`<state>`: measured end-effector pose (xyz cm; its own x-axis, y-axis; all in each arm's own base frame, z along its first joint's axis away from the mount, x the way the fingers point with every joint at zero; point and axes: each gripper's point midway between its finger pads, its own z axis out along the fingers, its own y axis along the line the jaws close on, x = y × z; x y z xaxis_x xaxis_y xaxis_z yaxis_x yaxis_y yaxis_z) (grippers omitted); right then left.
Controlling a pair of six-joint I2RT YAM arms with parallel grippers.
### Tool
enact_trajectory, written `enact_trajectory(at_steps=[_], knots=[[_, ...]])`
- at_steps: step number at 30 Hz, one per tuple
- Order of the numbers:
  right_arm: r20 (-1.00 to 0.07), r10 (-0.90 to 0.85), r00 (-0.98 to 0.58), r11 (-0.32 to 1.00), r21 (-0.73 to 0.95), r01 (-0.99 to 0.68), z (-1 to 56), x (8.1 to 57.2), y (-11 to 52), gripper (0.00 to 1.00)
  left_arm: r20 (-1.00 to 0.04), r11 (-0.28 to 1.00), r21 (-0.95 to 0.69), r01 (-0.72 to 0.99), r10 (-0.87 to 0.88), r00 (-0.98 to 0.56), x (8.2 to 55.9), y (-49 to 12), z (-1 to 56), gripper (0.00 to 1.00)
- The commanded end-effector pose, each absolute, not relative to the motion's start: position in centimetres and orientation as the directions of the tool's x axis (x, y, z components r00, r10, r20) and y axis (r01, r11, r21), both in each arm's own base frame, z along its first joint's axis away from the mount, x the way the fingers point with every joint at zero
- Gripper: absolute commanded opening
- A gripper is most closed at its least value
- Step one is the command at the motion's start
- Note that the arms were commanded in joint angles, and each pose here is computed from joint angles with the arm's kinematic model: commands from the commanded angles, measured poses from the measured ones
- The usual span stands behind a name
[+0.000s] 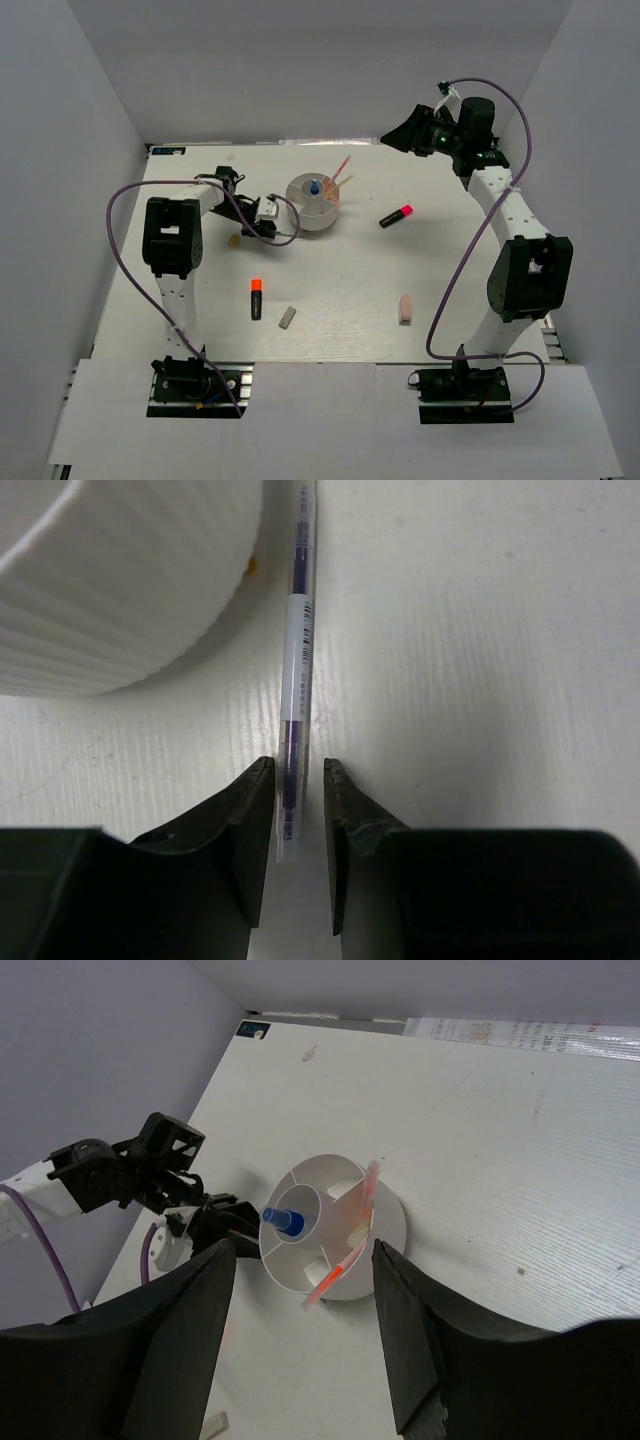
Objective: Sort the stationery into containers
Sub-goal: Pick up the pen from the center of the board.
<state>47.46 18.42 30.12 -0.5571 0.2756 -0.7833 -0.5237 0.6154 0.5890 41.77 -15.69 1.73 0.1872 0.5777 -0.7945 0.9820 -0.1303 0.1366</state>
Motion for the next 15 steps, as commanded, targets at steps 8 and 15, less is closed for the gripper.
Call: enact_trajectory(at_steps=[8,15], knots=[[-0.813,0.29,-0.505,0.596,0.566,-0.57,32.5,46.3,18.4,0.63,-0.616,-0.301,0.087,0.95,0.733,0.289,37.3,-13.9,0.3,0.28],[-0.792,0.268,-0.549,0.606,0.581,-0.543,31.2,43.6,18.2,0.62,-0.607,-0.211,0.025,0.977,0.773,0.182,35.6,-14.8,1.6,0.06]])
